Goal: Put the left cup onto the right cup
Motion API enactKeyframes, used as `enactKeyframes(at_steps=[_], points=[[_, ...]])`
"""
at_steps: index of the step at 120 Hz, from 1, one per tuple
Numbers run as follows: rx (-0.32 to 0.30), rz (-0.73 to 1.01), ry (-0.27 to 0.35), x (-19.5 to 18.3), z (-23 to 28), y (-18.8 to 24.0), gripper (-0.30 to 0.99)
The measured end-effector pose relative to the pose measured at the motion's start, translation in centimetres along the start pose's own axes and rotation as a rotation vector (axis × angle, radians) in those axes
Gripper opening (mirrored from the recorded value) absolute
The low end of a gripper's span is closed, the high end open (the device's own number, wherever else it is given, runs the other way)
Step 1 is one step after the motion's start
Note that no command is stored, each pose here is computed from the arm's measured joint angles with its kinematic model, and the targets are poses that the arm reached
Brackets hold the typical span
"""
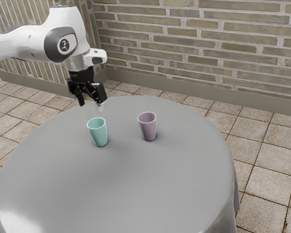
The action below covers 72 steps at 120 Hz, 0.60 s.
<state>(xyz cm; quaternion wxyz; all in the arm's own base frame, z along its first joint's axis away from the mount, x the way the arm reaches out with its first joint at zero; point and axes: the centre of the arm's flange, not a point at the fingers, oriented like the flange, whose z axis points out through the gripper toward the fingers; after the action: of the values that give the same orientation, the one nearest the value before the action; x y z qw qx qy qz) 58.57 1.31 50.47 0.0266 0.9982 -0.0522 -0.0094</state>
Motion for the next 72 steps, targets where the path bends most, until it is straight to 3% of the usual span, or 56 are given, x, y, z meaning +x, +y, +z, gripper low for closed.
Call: enactKeyframes(at_steps=[72], points=[[0.024, -0.028, 0.026, 4.4, 6.7, -2.4, 0.69]])
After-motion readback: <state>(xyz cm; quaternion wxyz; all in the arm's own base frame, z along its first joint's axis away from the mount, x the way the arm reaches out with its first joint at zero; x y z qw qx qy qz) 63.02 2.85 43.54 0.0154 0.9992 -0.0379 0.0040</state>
